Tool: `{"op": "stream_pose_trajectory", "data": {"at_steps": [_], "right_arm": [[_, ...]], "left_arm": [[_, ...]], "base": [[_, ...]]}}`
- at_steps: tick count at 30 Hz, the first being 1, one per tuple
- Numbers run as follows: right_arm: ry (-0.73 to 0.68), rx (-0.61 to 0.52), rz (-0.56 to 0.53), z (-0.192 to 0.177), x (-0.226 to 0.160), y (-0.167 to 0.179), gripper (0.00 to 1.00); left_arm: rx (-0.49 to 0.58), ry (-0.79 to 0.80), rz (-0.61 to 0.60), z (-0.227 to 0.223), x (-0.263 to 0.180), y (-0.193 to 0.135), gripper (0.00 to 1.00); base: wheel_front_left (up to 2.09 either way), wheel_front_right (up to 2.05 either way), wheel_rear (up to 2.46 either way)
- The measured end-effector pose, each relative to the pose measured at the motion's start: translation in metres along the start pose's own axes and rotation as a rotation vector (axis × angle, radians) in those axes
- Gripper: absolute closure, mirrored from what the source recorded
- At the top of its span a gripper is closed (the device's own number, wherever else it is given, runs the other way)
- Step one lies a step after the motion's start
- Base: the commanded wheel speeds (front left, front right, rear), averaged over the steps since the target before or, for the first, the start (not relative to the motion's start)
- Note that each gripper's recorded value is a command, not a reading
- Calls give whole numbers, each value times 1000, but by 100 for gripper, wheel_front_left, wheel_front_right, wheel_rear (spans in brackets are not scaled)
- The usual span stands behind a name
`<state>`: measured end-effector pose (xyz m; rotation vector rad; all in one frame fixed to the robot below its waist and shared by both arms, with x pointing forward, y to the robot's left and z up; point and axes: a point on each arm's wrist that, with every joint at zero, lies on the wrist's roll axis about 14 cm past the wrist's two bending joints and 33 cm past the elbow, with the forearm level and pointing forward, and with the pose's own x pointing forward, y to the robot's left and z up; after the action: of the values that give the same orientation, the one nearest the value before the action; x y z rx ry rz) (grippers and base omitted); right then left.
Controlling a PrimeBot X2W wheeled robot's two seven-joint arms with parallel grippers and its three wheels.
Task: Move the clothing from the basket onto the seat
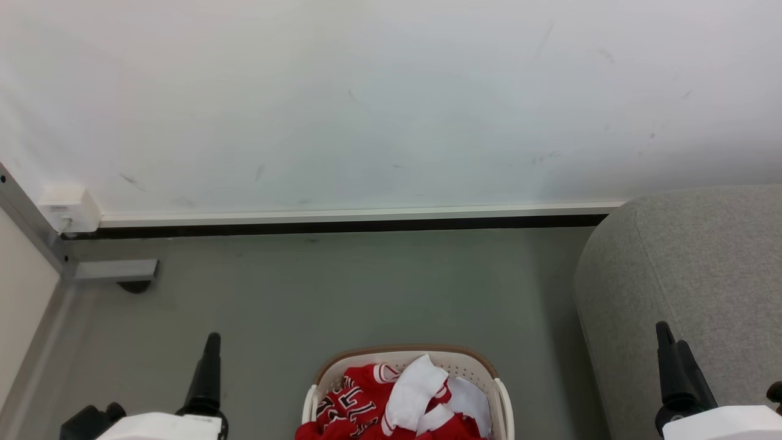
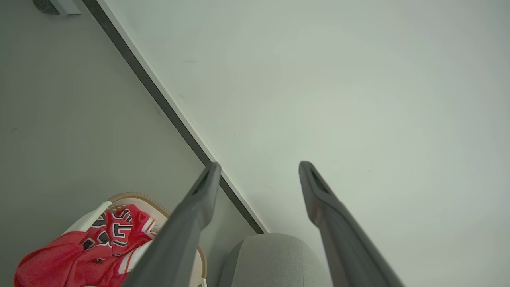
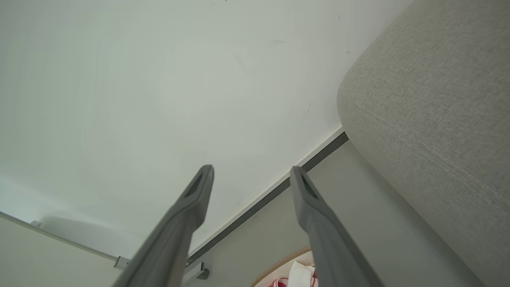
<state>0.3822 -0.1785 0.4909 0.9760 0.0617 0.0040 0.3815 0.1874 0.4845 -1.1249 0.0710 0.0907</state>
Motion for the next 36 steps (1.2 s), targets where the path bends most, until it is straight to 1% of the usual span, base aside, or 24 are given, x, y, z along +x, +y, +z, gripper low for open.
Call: {"op": "stream_pose_trajectory", "data": {"at_steps": [8, 16, 24, 36], "right_arm": [[11, -176, 30, -4, 2, 8, 0], [11, -301, 48, -7, 3, 11, 0], [18, -399, 62, -12, 3, 13, 0], [7, -523, 80, -12, 4, 15, 0]], "left_arm": [[183, -20, 0, 2, -1, -2, 0], [340, -39, -3, 4, -3, -3, 0], [462, -63, -24, 8, -4, -9, 0], [609, -67, -41, 2, -6, -11, 0]], "base": [[0, 0, 0], [0, 0, 0], [0, 0, 0], [0, 0, 0]]}}
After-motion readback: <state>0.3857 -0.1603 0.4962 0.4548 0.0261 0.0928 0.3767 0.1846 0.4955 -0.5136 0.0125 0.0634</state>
